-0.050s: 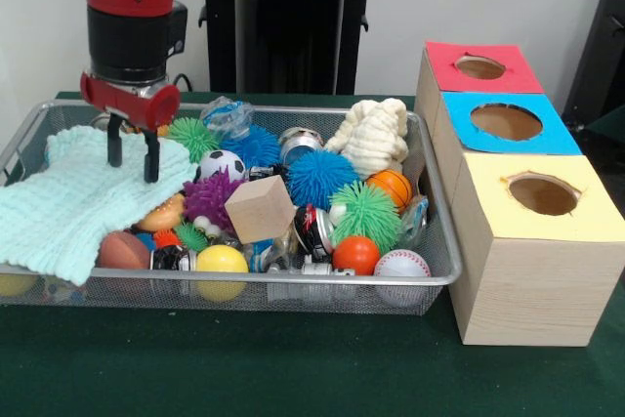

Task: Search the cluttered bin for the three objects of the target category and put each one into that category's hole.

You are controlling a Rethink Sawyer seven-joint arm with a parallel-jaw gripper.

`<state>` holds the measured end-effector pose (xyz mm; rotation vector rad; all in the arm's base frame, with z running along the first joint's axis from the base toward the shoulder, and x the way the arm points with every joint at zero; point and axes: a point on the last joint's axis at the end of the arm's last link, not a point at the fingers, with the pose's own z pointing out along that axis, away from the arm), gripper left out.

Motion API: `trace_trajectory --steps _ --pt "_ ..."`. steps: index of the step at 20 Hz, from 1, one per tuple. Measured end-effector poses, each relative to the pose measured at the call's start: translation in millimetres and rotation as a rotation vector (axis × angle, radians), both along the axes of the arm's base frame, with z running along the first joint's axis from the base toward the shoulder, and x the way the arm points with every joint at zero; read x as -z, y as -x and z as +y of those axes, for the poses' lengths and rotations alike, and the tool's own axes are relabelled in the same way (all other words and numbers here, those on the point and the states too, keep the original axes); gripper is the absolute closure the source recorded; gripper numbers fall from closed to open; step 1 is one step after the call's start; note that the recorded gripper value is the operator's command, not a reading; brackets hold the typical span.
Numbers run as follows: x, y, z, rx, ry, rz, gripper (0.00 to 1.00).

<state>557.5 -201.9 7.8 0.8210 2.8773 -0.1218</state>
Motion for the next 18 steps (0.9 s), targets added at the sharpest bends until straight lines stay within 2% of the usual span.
trace_trajectory --steps 4,12,13,18 --pt "14 -3.9 -3 -0.010 -0.007 -0.001 0.00" --pt "24 -25.4 -2 -0.034 0.008 -0.023 0.00" --pt "27 -31.7 -4 -0.050 0.019 -0.031 1.00" --pt "29 -37.1 -8 -0.074 0.045 -0.036 1.00"
